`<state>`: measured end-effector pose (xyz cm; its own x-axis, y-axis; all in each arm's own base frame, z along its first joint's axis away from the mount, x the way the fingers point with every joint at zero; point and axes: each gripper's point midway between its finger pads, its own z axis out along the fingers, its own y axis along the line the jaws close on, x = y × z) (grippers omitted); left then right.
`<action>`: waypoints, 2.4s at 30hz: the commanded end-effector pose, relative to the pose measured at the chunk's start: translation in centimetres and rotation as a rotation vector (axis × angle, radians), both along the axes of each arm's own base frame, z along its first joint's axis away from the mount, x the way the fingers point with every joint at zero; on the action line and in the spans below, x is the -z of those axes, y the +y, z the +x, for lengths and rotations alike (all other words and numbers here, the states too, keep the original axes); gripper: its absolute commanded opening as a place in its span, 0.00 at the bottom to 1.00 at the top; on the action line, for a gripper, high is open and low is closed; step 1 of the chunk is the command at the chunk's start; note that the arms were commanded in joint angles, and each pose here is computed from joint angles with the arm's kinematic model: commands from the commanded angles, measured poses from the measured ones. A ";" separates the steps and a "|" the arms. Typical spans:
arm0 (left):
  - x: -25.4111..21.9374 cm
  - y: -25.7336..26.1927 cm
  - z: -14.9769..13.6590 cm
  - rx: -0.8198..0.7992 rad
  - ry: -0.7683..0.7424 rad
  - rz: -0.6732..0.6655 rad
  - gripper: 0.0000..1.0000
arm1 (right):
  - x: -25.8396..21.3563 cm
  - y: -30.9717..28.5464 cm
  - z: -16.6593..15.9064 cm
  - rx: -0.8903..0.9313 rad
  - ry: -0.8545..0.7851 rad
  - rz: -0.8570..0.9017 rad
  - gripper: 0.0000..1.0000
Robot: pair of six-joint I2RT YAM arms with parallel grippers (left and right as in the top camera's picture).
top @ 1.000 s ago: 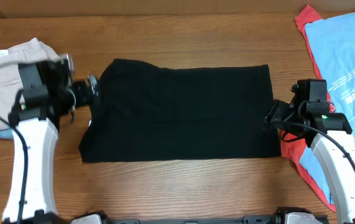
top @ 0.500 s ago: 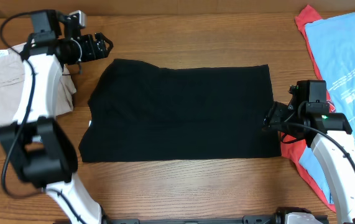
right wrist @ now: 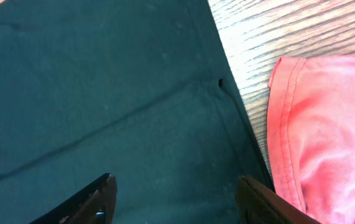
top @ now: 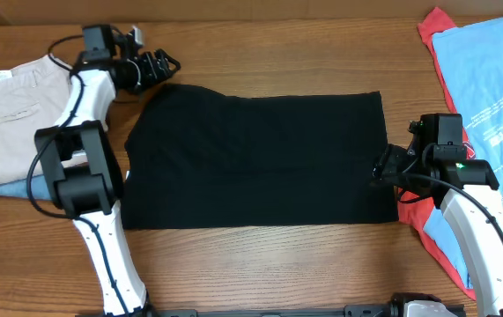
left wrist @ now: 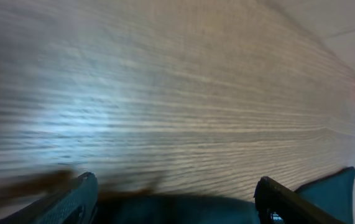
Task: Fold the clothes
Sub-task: 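Release the shirt and move the left gripper to its back-left corner, then move the right gripper to the shirt's back-right corner and grasp it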
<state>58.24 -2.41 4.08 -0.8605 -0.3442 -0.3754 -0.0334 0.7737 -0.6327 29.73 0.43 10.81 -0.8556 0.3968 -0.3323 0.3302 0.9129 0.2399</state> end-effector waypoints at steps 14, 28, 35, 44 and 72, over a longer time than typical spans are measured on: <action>3.7 -1.2 -3.1 0.047 0.178 -0.012 0.30 | -1.2 -0.2 0.7 0.002 -0.042 -0.002 0.65; 0.0 -3.4 -2.4 0.194 0.015 -0.150 0.04 | -1.4 -0.2 1.2 0.003 -0.063 -0.003 0.64; -2.8 -3.5 -1.3 0.211 -0.084 -0.147 0.07 | -2.0 -0.3 2.5 0.002 -0.120 -0.006 0.63; -2.7 -3.4 -1.3 0.225 -0.098 -0.124 0.09 | -0.9 -0.4 3.2 0.002 -0.102 -0.005 0.64; -1.0 -2.0 -1.5 0.247 -0.104 0.025 0.04 | -2.9 0.8 6.4 -0.114 -0.266 0.008 0.61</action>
<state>56.46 -4.81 3.00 -0.8935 -0.1423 -0.4260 0.1825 0.7515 -0.6339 34.53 0.59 11.97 -0.7963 0.3670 -0.4809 0.2500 0.9236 0.2908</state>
